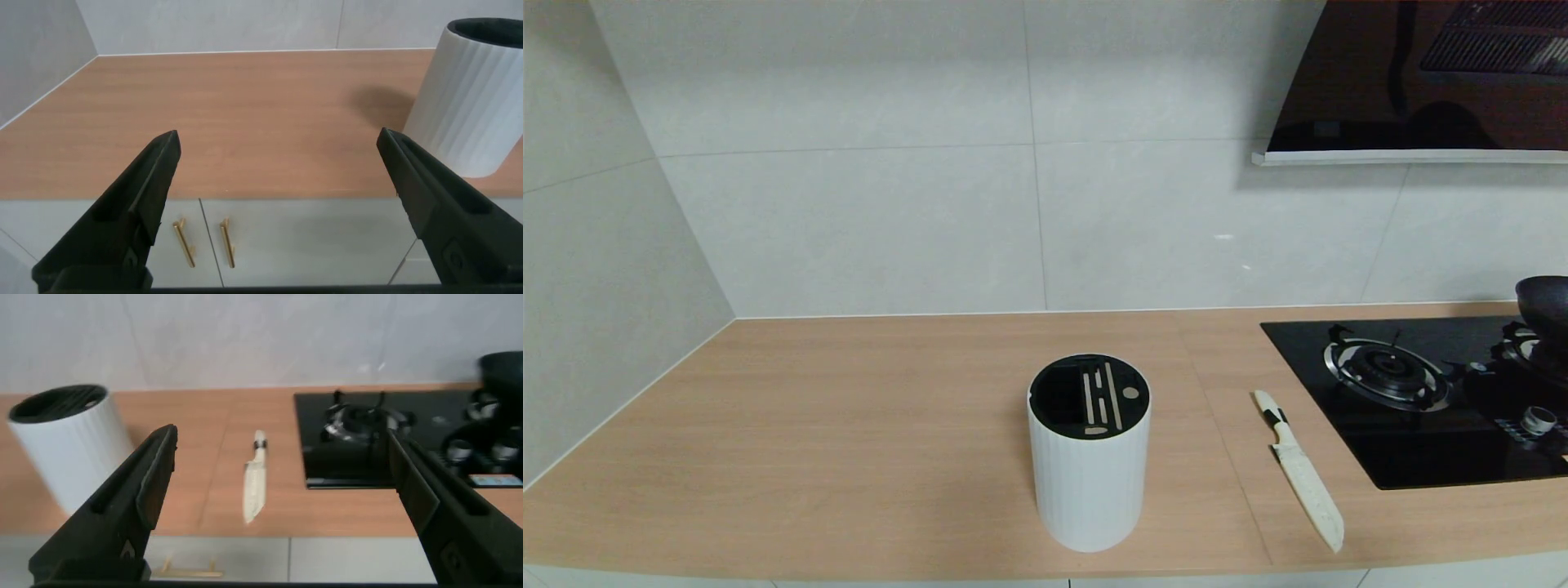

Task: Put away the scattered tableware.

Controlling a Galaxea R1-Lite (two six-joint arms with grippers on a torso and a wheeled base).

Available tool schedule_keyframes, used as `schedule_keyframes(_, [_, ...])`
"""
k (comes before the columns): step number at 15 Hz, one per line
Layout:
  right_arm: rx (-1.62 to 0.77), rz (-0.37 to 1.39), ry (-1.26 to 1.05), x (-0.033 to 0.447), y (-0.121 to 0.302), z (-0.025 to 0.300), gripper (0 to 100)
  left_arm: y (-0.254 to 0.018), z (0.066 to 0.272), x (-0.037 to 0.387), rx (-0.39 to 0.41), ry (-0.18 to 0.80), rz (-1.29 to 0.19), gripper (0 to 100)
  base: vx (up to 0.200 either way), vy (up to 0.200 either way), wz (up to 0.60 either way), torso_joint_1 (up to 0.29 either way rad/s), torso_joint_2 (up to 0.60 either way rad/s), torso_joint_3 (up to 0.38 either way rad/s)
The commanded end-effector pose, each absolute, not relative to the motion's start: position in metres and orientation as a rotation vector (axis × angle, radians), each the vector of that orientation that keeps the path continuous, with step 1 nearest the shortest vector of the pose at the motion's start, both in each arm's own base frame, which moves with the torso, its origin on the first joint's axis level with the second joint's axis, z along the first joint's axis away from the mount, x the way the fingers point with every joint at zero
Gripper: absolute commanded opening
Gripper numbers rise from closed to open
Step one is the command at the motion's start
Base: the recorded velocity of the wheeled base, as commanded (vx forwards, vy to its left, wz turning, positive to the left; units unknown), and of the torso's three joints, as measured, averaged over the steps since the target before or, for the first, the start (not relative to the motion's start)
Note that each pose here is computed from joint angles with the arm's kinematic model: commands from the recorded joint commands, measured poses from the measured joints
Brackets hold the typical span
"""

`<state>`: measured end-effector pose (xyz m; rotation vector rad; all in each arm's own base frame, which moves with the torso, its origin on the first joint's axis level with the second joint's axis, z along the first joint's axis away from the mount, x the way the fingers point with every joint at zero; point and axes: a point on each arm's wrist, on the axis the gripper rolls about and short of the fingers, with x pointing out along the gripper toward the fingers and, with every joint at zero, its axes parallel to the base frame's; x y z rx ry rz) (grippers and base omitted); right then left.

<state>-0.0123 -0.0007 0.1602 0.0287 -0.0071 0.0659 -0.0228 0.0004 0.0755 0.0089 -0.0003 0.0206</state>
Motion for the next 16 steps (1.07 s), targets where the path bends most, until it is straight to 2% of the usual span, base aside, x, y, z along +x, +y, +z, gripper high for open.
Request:
schedule_keyframes(1, [0.015, 0.106, 0.214, 0.036, 0.004, 0.181, 100, 0.000, 0.076, -0.023, 0.008, -0.001, 0.021, 100, 0.000, 0.000, 0.00, 0.000, 0.00, 0.000])
schedule_keyframes(4, [-0.011, 0.111, 0.356, 0.071, 0.007, 0.180, 100, 0.000, 0.076, -0.023, 0.008, -0.001, 0.021, 100, 0.000, 0.000, 0.00, 0.000, 0.00, 0.000])
schedule_keyframes(6, [-0.018, 0.133, 0.450, 0.115, 0.015, 0.177, 100, 0.000, 0.075, -0.023, 0.008, 0.000, 0.021, 100, 0.000, 0.000, 0.00, 0.000, 0.00, 0.000])
schedule_keyframes(16, [-0.034, 0.109, 0.548, 0.246, 0.031, 0.133, 100, 0.000, 0.075, -0.023, 0.008, 0.000, 0.021, 100, 0.000, 0.000, 0.00, 0.000, 0.00, 0.000])
